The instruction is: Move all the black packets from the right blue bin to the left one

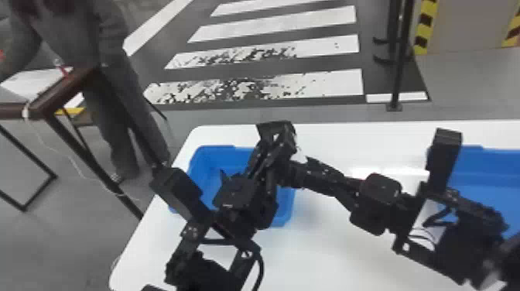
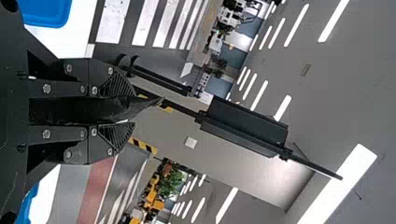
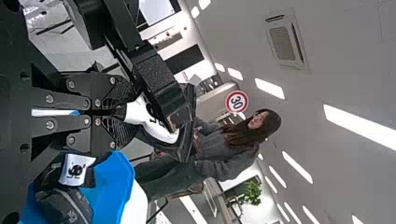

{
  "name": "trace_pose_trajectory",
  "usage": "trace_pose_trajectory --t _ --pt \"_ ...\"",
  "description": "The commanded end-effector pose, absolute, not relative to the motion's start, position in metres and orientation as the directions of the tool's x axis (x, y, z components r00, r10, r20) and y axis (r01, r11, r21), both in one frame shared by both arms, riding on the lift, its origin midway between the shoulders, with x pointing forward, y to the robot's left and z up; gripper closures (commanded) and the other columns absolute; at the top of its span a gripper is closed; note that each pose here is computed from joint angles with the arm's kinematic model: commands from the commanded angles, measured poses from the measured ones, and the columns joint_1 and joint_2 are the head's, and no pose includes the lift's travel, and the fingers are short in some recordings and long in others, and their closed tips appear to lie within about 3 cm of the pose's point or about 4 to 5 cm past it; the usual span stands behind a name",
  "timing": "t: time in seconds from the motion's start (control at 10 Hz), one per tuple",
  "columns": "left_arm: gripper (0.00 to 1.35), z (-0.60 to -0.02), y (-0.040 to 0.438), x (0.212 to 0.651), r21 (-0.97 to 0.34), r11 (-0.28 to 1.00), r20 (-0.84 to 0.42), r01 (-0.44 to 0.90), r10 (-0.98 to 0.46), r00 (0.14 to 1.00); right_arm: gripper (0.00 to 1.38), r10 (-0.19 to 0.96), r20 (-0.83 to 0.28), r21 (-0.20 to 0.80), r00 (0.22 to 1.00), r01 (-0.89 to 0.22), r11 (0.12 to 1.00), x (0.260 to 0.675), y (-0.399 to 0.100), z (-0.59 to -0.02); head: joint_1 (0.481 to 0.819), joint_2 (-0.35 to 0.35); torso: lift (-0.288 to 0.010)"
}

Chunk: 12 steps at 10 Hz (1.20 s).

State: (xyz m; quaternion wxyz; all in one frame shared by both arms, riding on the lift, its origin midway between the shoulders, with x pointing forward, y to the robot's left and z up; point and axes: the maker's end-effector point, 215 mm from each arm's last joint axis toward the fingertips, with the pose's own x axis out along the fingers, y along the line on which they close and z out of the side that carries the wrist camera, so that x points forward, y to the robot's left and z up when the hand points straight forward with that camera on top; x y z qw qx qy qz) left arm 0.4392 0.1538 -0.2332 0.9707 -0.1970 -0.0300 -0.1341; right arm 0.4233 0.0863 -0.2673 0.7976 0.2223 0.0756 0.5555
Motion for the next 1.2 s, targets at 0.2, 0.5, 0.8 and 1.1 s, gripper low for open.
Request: trace_pose_trajectory --t 0.2,0.5,0.8,1.1 --pt "1.22 -0.222 0.17 0.45 -0.301 0.924 0.155 0.234 -0.195 0.968 0.57 0.905 0.14 0.47 0.401 -0.832 0.295 0.434 0.079 -0.269 0.695 0.305 -0.14" --pt "1.21 -0.289 0.22 0.51 -0.11 0.991 0.17 0.074 -0.055 0.984 0.1 0.85 0.132 0.487 0.511 -0.78 0.393 0.46 0.028 -0.28 0.695 0.297 -0.14" --pt "0.6 -0.342 0.271 0.536 0.134 0.988 0.141 -0.069 0.05 0.989 0.09 0.809 0.13 0.456 0.574 -0.759 0.465 0.482 -0.009 -0.276 0.695 0.28 -0.14" --pt "0.11 -0.322 0.274 0.492 0.046 0.998 0.23 -0.036 0.024 0.973 0.09 0.753 0.08 0.381 0.653 -0.718 0.582 0.504 -0.057 -0.277 0.695 0.267 -0.14"
